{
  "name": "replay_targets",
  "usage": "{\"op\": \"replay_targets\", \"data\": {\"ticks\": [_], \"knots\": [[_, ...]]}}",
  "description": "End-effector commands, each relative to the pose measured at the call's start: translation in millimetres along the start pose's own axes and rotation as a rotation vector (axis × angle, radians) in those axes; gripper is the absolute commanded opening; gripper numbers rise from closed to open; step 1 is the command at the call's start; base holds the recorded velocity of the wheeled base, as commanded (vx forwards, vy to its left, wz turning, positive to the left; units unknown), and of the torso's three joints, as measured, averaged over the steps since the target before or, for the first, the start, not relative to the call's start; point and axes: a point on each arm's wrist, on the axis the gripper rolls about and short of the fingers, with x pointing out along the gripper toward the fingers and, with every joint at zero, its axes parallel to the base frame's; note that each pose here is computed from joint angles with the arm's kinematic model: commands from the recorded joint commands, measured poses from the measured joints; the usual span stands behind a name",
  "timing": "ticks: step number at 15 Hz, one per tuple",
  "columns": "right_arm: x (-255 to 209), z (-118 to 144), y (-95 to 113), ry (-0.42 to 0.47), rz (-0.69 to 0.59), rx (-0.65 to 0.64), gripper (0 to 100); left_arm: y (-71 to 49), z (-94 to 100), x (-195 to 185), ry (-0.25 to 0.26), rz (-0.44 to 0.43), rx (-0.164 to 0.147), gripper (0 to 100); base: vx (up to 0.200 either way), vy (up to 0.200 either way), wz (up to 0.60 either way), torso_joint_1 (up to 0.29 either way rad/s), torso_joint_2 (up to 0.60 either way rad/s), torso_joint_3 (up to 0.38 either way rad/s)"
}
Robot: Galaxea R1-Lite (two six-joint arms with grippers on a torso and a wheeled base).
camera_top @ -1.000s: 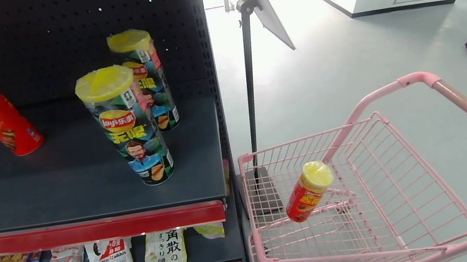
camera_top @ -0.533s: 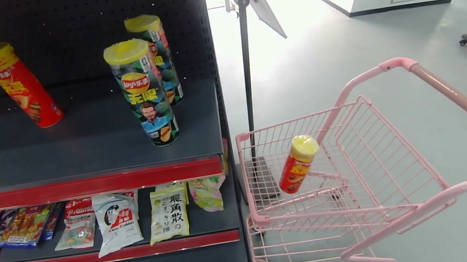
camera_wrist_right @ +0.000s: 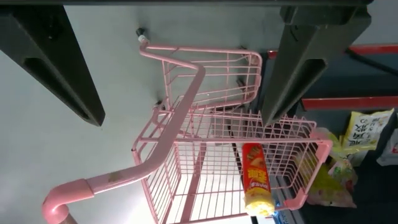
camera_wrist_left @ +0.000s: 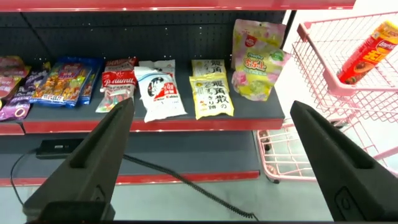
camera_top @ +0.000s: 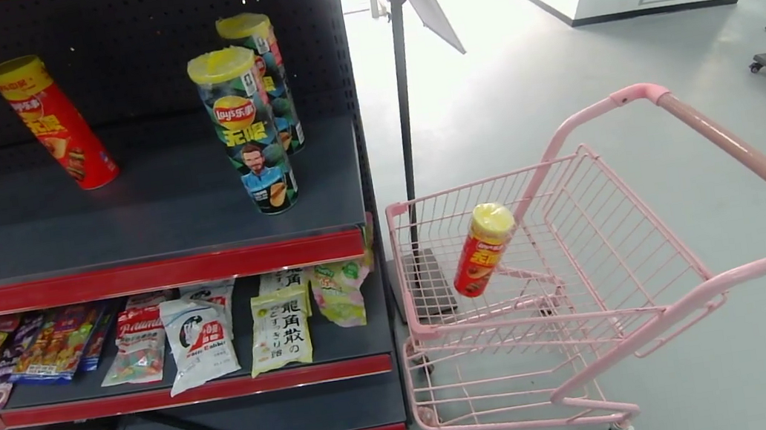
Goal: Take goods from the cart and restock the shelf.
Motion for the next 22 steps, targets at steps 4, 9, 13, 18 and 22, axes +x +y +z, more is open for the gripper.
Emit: {"op": "replay_targets", "data": {"ticks": [4, 9, 13, 18, 22], "knots": [[0.0, 0.0, 0.0, 0.000, 0.000, 0.000, 100, 0.0, 0.0, 0.1, 0.002, 0.000, 0.000, 100, 0.100, 0.000, 0.00, 0.001, 0.00, 0.004], [0.0, 0.0, 0.0, 0.000, 0.000, 0.000, 100, 0.0, 0.0, 0.1, 0.002, 0.000, 0.000, 100, 0.000, 0.000, 0.00, 0.000, 0.00, 0.000], [0.0, 0.0, 0.0, 0.000, 0.000, 0.000, 100, 0.0, 0.0, 0.1, 0.002, 0.000, 0.000, 100, 0.050, 0.000, 0.00, 0.002, 0.00, 0.001], [0.1, 0.0, 0.0, 0.002, 0.000, 0.000, 100, 0.0, 0.0, 0.1, 0.002, 0.000, 0.000, 100, 0.200, 0.000, 0.00, -0.003, 0.00, 0.004], [0.0, 0.0, 0.0, 0.000, 0.000, 0.000, 100, 0.0, 0.0, 0.1, 0.002, 0.000, 0.000, 100, 0.000, 0.000, 0.00, 0.000, 0.00, 0.000]]}}
